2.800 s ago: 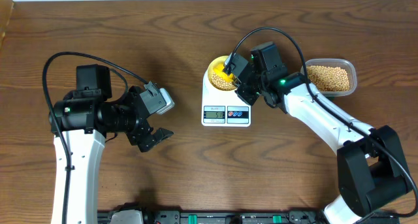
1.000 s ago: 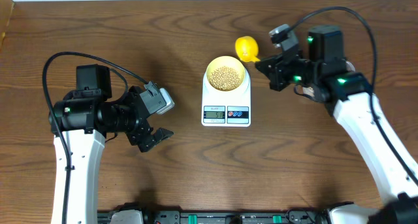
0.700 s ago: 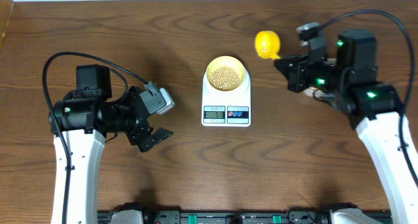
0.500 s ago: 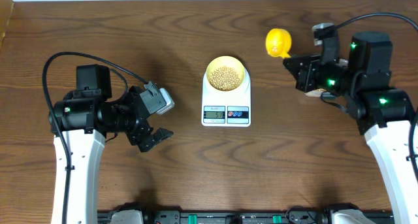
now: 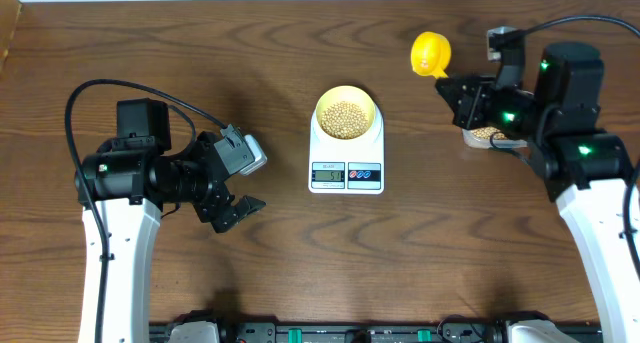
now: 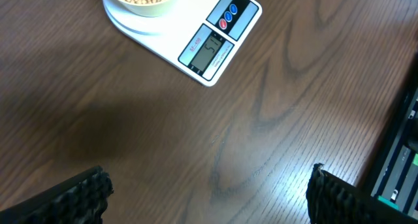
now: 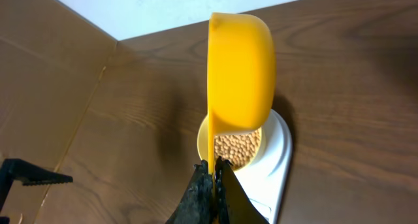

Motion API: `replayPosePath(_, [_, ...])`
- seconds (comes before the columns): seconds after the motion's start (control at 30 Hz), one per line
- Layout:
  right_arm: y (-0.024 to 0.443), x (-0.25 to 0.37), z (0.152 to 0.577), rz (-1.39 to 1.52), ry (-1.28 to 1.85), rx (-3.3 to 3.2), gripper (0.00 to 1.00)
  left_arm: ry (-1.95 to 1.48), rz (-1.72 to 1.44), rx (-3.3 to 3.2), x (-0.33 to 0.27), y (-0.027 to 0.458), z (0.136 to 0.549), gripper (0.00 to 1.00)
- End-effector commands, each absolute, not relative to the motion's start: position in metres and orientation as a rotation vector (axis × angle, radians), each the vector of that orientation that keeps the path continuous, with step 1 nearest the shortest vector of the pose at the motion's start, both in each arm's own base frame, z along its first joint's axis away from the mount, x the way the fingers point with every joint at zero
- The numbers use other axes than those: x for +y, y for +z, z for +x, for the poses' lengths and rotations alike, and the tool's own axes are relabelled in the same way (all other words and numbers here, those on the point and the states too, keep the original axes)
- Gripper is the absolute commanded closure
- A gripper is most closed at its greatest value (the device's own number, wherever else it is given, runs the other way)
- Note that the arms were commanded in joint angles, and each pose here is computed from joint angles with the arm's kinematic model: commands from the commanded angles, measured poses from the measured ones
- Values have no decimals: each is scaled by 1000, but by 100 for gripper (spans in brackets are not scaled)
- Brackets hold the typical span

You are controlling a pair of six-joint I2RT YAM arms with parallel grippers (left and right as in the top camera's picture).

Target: Scoop item into bowl and weigh 50g on scale

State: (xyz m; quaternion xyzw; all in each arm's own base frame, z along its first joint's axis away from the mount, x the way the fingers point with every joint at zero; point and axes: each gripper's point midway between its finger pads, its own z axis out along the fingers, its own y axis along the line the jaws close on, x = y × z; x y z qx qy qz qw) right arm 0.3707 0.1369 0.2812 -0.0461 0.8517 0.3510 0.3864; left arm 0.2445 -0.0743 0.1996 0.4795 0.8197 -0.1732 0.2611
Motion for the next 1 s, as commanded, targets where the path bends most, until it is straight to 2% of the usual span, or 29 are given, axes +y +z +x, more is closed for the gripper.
replayPosePath(0.0, [271, 159, 380, -155, 944, 2191, 99, -464, 1320, 2214, -74, 197, 242, 2])
replayPosePath(0.23, [229, 204, 385, -318, 971, 2255, 99, -464, 1320, 2214, -74, 197, 242, 2])
replayPosePath(0.5, [180, 237, 382, -597, 851, 2287, 99, -464, 1319, 2214, -74, 197, 242, 2])
replayPosePath(0.97, [125, 231, 391, -843, 438, 2323, 99, -464, 1319, 2214, -74, 197, 242, 2])
